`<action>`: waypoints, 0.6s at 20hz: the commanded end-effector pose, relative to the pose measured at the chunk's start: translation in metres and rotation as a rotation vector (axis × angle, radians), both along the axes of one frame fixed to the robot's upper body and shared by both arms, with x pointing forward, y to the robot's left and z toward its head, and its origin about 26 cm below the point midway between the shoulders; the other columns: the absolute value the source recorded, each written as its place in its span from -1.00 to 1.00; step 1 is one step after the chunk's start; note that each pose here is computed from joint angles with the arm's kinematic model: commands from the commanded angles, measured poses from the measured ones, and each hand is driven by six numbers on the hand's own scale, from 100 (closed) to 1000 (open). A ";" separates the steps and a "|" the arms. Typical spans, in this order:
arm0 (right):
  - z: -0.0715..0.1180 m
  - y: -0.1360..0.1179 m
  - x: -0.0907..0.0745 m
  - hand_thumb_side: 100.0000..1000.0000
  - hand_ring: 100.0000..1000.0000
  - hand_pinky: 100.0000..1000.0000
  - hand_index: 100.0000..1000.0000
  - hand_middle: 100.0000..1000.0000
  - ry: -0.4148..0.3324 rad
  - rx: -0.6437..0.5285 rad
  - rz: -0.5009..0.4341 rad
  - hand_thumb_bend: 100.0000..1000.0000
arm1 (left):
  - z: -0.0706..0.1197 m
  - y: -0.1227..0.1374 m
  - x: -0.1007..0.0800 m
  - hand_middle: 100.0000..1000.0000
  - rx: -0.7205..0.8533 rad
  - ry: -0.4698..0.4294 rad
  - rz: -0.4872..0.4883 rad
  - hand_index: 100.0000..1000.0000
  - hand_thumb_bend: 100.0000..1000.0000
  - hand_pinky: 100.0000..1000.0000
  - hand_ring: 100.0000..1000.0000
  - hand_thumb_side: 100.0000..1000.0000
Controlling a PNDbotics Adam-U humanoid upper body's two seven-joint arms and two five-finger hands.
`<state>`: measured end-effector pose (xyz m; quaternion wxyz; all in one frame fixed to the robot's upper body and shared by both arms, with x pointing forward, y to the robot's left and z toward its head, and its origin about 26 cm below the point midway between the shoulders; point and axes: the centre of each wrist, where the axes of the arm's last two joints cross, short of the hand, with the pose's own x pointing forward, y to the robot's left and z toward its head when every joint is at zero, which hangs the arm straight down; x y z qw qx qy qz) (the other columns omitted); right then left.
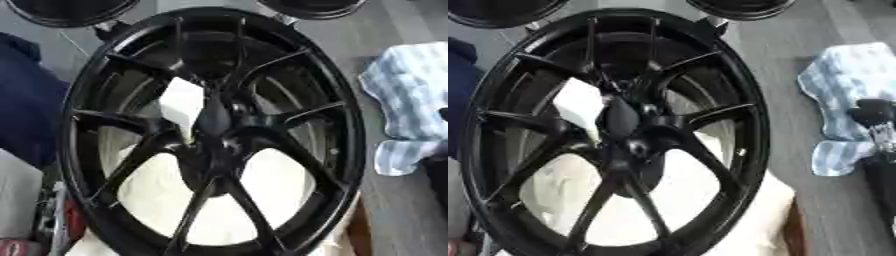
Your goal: Pull the pin out of the wheel hub.
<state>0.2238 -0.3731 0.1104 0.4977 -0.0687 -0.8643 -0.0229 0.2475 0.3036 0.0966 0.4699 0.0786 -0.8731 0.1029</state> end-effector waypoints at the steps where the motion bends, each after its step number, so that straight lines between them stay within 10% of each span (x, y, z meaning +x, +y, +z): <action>1: 0.007 -0.002 -0.002 -0.38 0.36 0.68 0.05 0.26 -0.013 -0.022 -0.003 -0.93 | 0.008 0.002 -0.001 0.14 0.015 -0.032 0.002 0.51 -1.00 0.60 0.09 0.63; 12: 0.007 -0.004 -0.004 -0.38 0.37 0.68 0.05 0.26 -0.007 -0.038 -0.009 -0.93 | 0.015 0.030 -0.009 0.15 0.120 -0.154 -0.008 0.51 -1.00 0.59 0.10 0.44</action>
